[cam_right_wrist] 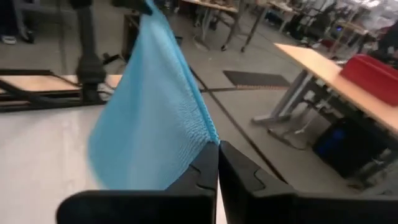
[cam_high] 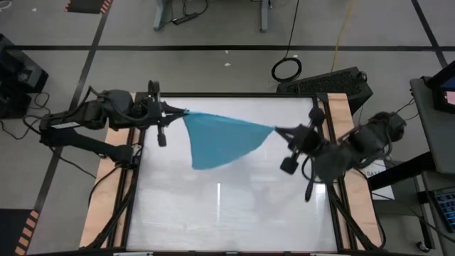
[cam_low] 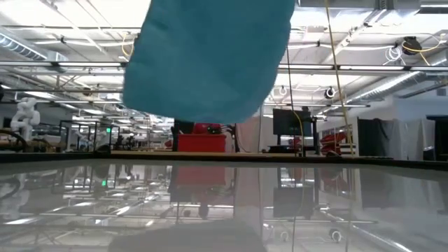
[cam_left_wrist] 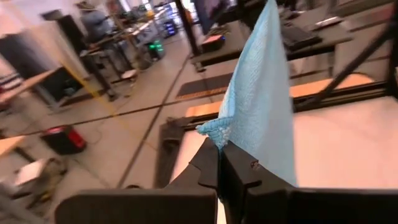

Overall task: Roll towel
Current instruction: Roll the blue towel

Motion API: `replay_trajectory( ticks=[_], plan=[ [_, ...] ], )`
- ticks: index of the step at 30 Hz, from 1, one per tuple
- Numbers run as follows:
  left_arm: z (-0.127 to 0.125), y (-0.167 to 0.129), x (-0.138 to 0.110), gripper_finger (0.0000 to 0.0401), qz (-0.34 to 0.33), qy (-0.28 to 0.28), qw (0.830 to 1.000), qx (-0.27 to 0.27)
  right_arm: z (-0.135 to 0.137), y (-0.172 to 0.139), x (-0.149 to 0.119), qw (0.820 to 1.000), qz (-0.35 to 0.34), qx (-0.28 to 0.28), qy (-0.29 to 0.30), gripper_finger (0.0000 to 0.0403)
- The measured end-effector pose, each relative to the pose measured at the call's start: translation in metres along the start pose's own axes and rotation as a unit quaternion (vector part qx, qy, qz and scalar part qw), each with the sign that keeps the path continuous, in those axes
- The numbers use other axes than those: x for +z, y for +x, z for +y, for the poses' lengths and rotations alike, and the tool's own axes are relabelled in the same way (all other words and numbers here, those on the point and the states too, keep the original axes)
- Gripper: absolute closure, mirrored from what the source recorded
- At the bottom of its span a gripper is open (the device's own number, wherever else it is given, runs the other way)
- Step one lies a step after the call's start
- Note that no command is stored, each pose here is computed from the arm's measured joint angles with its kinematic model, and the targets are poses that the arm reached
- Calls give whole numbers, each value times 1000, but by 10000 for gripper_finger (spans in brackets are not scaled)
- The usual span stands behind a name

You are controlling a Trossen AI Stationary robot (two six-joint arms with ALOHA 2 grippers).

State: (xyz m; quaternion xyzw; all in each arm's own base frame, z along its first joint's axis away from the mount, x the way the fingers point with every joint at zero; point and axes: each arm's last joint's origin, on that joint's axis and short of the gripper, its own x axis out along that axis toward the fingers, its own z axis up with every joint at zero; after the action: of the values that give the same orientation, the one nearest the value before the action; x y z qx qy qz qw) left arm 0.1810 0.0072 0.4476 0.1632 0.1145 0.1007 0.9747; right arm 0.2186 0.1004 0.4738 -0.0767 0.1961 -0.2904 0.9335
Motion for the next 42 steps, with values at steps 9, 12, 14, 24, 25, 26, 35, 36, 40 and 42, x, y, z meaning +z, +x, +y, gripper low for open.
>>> replay_trajectory(
  ticks=[9, 12, 14, 24, 25, 26, 35, 36, 40, 42],
  plan=[
    [21, 47, -19, 401, 87, 17, 992, 95, -48, 55, -1, 993, 99, -47, -33, 403],
    [35, 66, -27, 401, 98, 23, 987, 127, -59, 74, -2, 988, 126, -55, -66, 403],
    [42, 71, -26, 401, 85, 16, 985, 147, -64, 81, 0, 987, 127, -61, -73, 403],
    [11, 60, -39, 401, 134, -5, 990, -53, -21, 82, -26, 967, 197, 159, -33, 403],
    [3, 62, -46, 401, 157, -10, 985, -74, -10, 85, -36, 959, 213, 182, -33, 403],
    [-6, 65, -53, 401, 176, -13, 980, -94, 1, 89, -46, 953, 226, 202, -33, 403],
    [-100, 85, -141, 401, 316, -72, 924, -204, 97, 112, -162, 890, 249, 379, 41, 403],
    [-110, 86, -152, 401, 326, -79, 918, -210, 103, 112, -174, 886, 254, 384, 51, 403],
    [-152, 87, -182, 401, 341, -113, 902, -240, 120, 109, -213, 871, 267, 404, 86, 403],
    [-173, 86, -192, 401, 348, -122, 891, -266, 128, 105, -226, 865, 267, 413, 103, 403]
  ],
)
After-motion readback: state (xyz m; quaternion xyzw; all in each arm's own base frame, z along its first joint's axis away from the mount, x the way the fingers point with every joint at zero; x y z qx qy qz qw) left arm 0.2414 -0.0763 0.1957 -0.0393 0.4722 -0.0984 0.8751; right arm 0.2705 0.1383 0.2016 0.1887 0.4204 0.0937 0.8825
